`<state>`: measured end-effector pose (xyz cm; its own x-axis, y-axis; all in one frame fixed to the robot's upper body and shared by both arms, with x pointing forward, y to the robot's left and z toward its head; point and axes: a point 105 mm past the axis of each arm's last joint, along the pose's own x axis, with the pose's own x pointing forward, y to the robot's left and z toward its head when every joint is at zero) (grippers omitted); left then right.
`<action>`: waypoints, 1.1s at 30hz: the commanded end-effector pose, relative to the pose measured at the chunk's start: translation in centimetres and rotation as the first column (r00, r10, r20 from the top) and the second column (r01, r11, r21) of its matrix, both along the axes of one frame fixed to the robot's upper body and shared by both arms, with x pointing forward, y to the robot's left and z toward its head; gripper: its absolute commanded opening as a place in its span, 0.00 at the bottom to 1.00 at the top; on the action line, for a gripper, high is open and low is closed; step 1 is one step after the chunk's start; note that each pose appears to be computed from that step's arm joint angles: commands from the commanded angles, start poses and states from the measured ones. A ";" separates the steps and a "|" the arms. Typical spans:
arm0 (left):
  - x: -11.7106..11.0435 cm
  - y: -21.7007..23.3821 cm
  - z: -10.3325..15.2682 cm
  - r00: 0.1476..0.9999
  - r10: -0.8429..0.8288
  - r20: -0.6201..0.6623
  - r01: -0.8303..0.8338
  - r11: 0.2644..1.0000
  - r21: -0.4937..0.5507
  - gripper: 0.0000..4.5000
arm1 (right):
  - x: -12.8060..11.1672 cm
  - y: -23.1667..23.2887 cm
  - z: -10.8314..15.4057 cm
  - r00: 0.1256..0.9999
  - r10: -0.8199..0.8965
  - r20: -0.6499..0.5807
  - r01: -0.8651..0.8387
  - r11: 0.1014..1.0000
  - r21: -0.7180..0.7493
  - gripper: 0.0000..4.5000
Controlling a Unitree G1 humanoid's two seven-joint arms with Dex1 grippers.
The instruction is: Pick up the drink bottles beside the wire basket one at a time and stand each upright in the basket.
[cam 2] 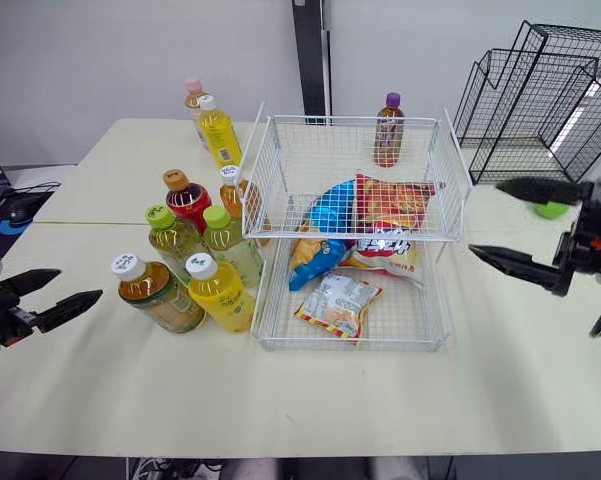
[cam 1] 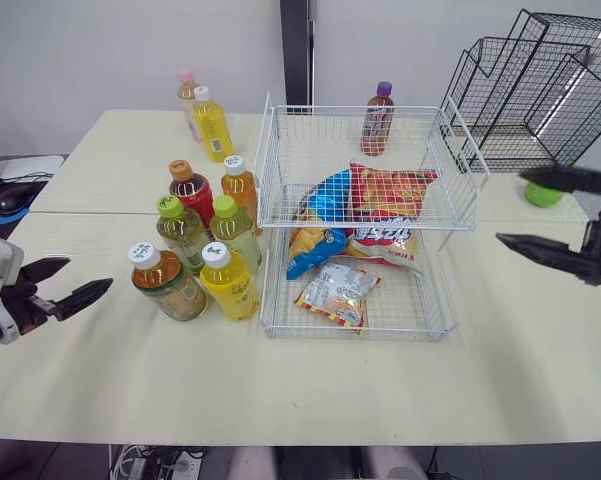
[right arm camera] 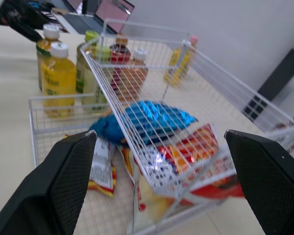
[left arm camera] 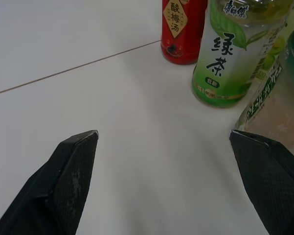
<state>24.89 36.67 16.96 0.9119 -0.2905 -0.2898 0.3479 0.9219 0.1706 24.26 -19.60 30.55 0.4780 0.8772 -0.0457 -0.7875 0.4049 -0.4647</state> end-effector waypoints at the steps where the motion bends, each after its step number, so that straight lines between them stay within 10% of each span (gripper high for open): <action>1: -1.0 -0.4 2.1 0.998 0.009 0.068 -0.010 1.000 0.015 0.99 | -0.2 3.3 0.4 0.988 0.156 -0.008 -0.156 0.988 -0.012 1.00; 14: -4.9 -9.4 4.1 0.980 0.042 0.194 -0.005 0.982 -0.191 0.99 | 0.2 9.1 -2.4 0.879 0.466 -0.102 -0.472 0.881 -0.037 1.00; 33: 1.2 -13.1 4.8 0.909 0.243 0.339 -0.203 0.968 -0.149 0.99 | 0.4 8.6 -2.7 0.886 0.452 -0.104 -0.460 0.886 -0.067 1.00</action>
<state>25.99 23.32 21.25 0.9926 -0.1024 0.0654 0.0949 0.9895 0.1092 25.04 -10.64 26.82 0.0050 0.9869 -0.1612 -0.9318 -0.0539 -0.3589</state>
